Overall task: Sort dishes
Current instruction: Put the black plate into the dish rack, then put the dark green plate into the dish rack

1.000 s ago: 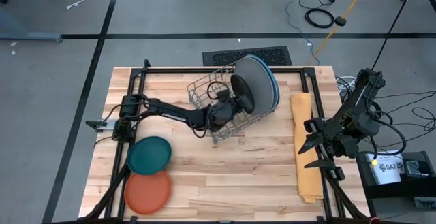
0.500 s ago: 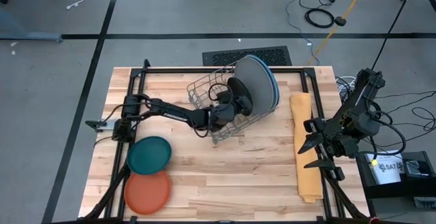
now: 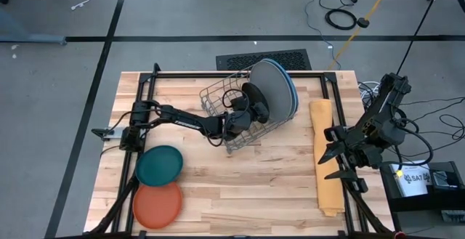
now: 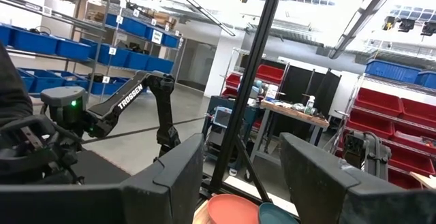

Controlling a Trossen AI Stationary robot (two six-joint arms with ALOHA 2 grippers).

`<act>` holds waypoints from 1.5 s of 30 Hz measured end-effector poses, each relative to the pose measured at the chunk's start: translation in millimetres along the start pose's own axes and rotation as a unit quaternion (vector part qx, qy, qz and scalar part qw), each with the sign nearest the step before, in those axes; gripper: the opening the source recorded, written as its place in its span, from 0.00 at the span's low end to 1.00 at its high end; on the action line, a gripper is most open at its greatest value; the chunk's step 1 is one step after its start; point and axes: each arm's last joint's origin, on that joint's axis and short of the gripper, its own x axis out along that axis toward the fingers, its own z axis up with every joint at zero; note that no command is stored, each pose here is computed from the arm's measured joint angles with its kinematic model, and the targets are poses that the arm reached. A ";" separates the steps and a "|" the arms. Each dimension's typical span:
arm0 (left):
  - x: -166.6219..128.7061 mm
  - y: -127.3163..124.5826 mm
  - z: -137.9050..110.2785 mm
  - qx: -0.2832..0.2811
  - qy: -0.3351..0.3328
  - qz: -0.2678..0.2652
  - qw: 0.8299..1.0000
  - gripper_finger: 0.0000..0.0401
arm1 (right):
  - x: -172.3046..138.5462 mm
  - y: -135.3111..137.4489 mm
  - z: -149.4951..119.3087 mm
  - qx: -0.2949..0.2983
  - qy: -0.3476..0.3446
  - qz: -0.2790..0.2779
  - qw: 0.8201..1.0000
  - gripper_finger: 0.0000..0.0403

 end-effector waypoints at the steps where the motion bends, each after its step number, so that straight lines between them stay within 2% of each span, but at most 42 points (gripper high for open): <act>1: 0.0 0.1 0.0 0.000 0.000 0.000 1.000 0.19 | 0.0 0.0 0.0 0.000 0.000 0.000 1.000 0.46; 10: 0.0 -0.4 -0.4 0.001 0.007 -0.004 1.000 0.47 | 0.0 0.0 0.0 0.000 0.000 0.000 1.000 0.46; 14: 0.1 -0.5 -0.4 -0.002 0.011 -0.006 1.000 0.55 | 0.0 0.0 0.0 0.000 0.000 0.000 1.000 0.46; 17: 0.0 -1.2 -0.8 0.001 0.021 -0.012 1.000 0.57 | 0.0 0.1 -0.1 0.000 0.000 0.000 1.000 0.46; 23: -8.7 -17.1 8.8 0.050 0.019 -0.035 0.998 0.57 | 0.0 0.3 -0.7 -0.002 0.003 0.001 1.000 0.46; 27: -21.4 -40.7 20.9 0.116 0.020 -0.096 0.988 0.57 | 0.0 0.4 -1.1 -0.003 0.005 0.002 1.000 0.46; 29: -29.6 -56.4 28.9 0.163 0.043 -0.165 0.972 0.58 | 0.0 0.6 -1.5 -0.004 0.007 0.003 1.000 0.46; 32: -41.9 -80.7 42.7 0.224 0.107 -0.292 0.924 0.58 | 0.0 0.7 -1.7 -0.005 0.008 0.003 1.000 0.46; 34: -51.8 -96.7 50.5 0.255 0.129 -0.328 0.900 0.58 | 0.0 0.7 -1.7 -0.006 0.008 0.003 1.000 0.46; 37: -74.5 -117.1 56.2 0.332 0.159 -0.321 0.872 0.58 | 0.0 0.7 -1.8 -0.005 0.009 0.003 1.000 0.46; 41: -113.8 -141.7 63.0 0.447 0.205 -0.269 0.828 0.58 | 0.0 0.8 -2.0 -0.006 0.010 0.004 1.000 0.46; 45: -164.6 -159.8 73.6 0.541 0.274 -0.176 0.775 0.58 | -0.1 1.3 -3.3 -0.009 0.016 0.006 1.000 0.46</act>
